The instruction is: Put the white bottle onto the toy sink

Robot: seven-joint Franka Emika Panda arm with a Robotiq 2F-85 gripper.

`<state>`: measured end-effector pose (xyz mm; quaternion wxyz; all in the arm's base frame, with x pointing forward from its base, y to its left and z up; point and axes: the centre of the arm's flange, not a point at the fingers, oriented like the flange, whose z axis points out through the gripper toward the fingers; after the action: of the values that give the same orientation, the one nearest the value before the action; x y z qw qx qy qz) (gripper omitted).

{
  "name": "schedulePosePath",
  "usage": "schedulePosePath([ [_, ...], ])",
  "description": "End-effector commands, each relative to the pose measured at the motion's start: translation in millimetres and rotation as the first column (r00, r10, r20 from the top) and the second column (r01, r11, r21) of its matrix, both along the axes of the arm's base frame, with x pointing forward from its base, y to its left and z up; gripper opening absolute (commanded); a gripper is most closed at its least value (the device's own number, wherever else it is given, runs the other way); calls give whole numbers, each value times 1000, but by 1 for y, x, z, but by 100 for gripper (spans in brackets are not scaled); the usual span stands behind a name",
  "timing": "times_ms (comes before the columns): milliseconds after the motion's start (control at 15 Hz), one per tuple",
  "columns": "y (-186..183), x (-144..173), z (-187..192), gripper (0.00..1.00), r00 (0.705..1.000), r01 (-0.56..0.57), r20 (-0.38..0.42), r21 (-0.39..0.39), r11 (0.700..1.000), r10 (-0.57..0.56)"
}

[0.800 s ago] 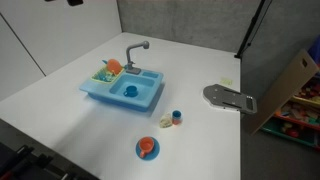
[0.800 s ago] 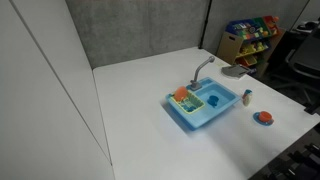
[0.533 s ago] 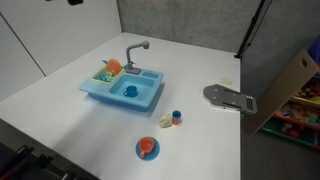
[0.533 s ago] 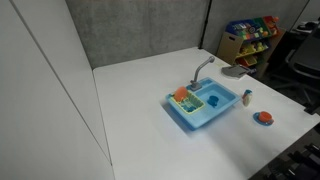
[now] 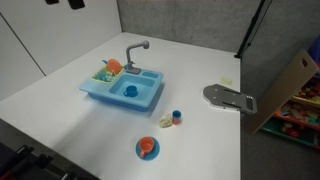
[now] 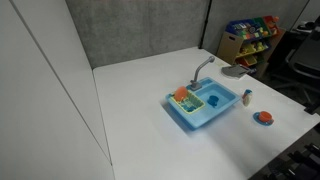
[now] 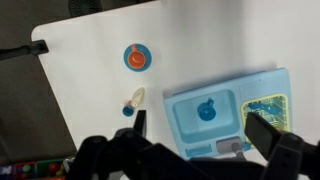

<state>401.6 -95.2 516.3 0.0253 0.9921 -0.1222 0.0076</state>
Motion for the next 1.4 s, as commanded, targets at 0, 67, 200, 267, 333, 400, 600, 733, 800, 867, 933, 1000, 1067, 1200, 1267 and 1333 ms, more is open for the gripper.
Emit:
schedulePosePath([
  [0, 4, 29, -2, 100, 999, 13, -39, 7, 1000, -13],
  [67, 6, 35, -4, 100, 999, 11, -47, 7, 1000, -10],
  [200, 11, 48, -8, 100, 998, 4, -58, 8, 1000, -3],
  [267, 14, 54, -9, 100, 998, -4, -61, 9, 1000, 5],
  [333, 18, 61, -12, 100, 998, -12, -63, 9, 1000, 13],
  [400, 22, 68, -15, 100, 998, -23, -64, 12, 1000, 24],
  [600, 35, 86, -26, 100, 997, -51, -58, 13, 999, 52],
  [733, 44, 98, -36, 100, 996, -68, -55, 15, 998, 68],
  [800, 47, 104, -43, 100, 996, -68, -54, 12, 998, 69],
  [867, 50, 109, -50, 100, 996, -72, -54, 11, 997, 72],
  [933, 52, 114, -57, 100, 995, -74, -58, 13, 997, 75],
  [1000, 54, 118, -66, 100, 996, -72, -59, 9, 997, 73],
  [1067, 56, 122, -74, 100, 996, -70, -57, 4, 998, 70],
  [1200, 57, 129, -94, 100, 997, -52, -52, -2, 999, 51],
  [1267, 56, 133, -103, 100, 998, -41, -50, -3, 999, 41],
  [1333, 55, 137, -113, 100, 998, -27, -52, -4, 1000, 27],
])
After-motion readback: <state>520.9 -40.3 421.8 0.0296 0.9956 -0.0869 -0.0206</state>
